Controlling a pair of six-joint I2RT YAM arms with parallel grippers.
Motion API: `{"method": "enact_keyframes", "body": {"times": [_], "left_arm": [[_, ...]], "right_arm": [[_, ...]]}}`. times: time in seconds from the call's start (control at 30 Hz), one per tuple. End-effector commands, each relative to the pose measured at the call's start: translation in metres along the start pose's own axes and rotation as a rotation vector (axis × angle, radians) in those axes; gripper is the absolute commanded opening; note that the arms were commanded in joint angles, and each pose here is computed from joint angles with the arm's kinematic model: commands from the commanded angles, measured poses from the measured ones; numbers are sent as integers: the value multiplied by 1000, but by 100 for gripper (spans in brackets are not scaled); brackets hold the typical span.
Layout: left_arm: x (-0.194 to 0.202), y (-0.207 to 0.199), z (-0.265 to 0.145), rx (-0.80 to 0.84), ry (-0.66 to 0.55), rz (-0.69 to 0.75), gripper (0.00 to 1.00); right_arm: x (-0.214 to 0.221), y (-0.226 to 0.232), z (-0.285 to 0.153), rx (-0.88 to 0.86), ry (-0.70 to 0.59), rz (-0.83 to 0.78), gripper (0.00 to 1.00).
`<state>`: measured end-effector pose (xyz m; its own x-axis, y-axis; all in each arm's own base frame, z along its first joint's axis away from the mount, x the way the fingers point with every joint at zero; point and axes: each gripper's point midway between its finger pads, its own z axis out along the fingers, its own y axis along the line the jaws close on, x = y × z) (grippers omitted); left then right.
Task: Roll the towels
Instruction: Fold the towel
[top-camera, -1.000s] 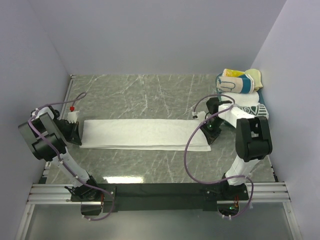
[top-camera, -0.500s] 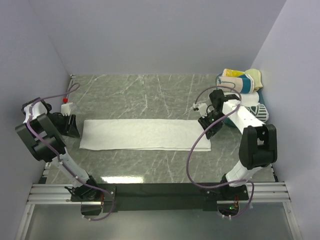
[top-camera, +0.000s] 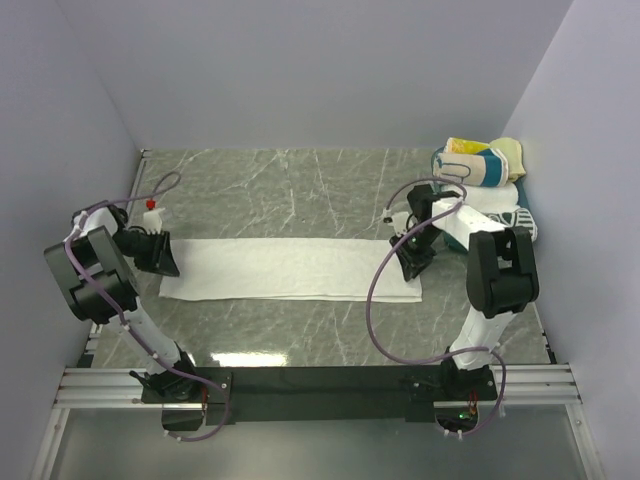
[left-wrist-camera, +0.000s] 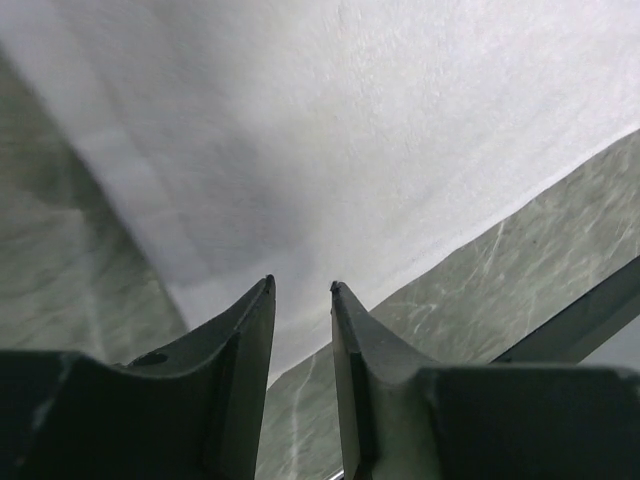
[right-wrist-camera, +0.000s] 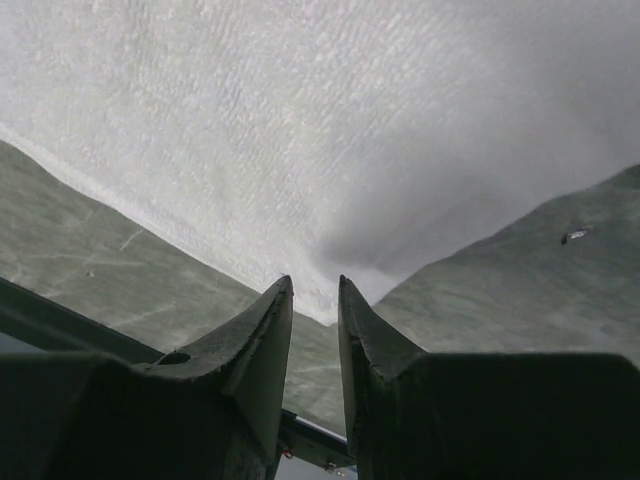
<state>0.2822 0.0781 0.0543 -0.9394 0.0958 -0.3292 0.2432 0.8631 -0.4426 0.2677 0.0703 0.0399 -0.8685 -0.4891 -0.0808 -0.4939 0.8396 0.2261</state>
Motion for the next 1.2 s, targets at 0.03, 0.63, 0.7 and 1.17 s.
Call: {"method": "enact_keyframes", "body": {"times": [0.03, 0.63, 0.7, 1.17], "left_arm": [[10, 4, 9, -69, 13, -20, 34], [-11, 32, 15, -176, -49, -154, 36], [-17, 29, 11, -168, -67, -153, 35], [-28, 0, -36, -154, -127, -128, 51]], "right_arm": [[7, -2, 15, 55, 28, 5, 33], [-61, -58, 15, 306, -15, 28, 33], [-63, -53, 5, 293, -29, 11, 33], [-23, -34, -27, 225, -55, 160, 34]]}}
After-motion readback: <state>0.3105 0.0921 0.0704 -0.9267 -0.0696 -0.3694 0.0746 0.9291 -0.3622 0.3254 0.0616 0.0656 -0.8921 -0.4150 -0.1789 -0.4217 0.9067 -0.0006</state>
